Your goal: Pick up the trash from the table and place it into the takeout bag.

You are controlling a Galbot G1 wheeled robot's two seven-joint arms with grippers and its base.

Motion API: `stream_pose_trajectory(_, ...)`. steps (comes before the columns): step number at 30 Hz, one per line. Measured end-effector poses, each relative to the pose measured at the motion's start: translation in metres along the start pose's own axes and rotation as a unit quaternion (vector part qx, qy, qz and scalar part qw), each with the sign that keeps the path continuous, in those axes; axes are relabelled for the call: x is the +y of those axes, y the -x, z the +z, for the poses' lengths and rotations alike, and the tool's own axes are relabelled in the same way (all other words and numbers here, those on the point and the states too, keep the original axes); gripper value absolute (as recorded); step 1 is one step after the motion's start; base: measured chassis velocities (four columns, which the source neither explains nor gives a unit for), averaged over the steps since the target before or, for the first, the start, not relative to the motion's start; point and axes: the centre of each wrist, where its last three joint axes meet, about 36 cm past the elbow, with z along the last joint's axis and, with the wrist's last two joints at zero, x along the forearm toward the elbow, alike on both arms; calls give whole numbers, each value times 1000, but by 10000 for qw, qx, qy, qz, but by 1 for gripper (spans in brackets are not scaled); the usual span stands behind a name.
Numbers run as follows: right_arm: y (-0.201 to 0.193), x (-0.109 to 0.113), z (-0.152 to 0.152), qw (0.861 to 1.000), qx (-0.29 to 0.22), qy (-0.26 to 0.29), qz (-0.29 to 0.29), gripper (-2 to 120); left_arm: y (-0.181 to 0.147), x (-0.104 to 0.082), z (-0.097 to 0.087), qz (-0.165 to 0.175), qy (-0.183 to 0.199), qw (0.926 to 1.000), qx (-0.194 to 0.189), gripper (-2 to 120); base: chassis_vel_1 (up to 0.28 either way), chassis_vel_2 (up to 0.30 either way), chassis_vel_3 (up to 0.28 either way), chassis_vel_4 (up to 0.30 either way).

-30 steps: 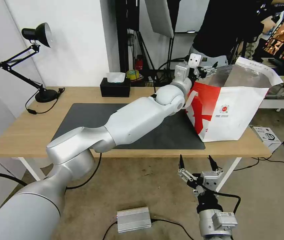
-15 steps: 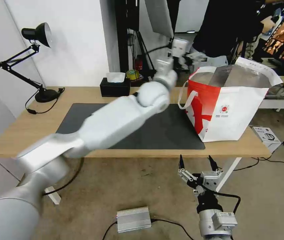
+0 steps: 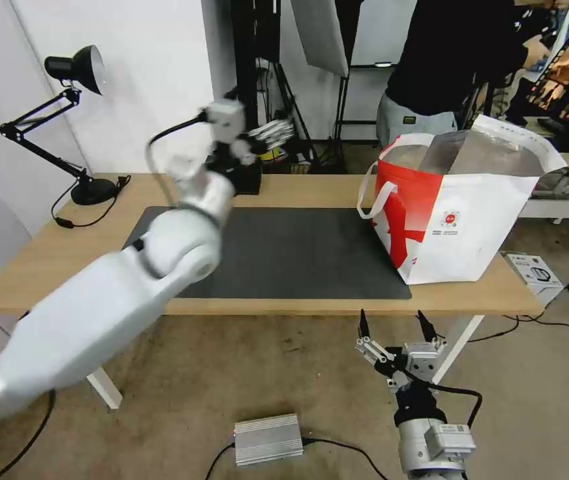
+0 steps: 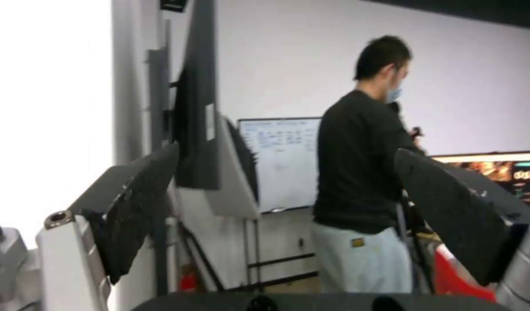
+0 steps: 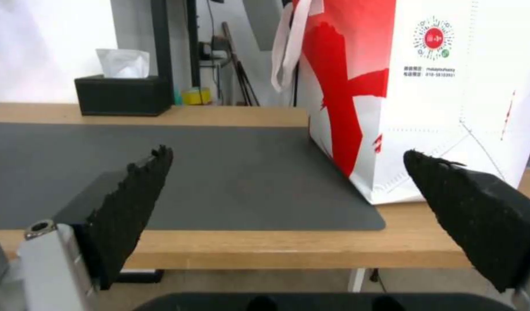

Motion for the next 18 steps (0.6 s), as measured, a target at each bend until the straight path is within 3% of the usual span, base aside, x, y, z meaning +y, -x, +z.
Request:
stream_pose_trajectory(1, 0, 0, 0, 10000, 0, 0, 0, 100, 0, 0, 0, 0, 0, 10000, 0, 100, 0, 0, 0, 0)
stream_pose_trajectory(5, 0, 0, 0, 10000, -1, 0, 0, 100, -53, 15, -6, -342, 149, 9993, -30, 100, 0, 0, 0, 0)
stream_pose_trajectory(9, 0, 0, 0, 10000, -1, 0, 1, 100, -92, 17, -6, -523, 227, 9984, 22, 100, 0, 0, 0, 0)
stream_pose_trajectory(10, 0, 0, 0, 10000, -1, 0, 0, 100, -111, 16, -5, -588, 255, 9979, 84, 100, 0, 0, 0, 0)
stream_pose_trajectory(15, 0, 0, 0, 10000, 0, -1, 0, 100, -141, 13, -10, -782, 290, 9965, 86, 100, 0, 0, 0, 0)
stream_pose_trajectory(18, 0, 0, 0, 10000, -1, 0, 1, 100, -171, 2, -10, -1119, 243, 9933, 128, 100, 0, 0, 0, 0)
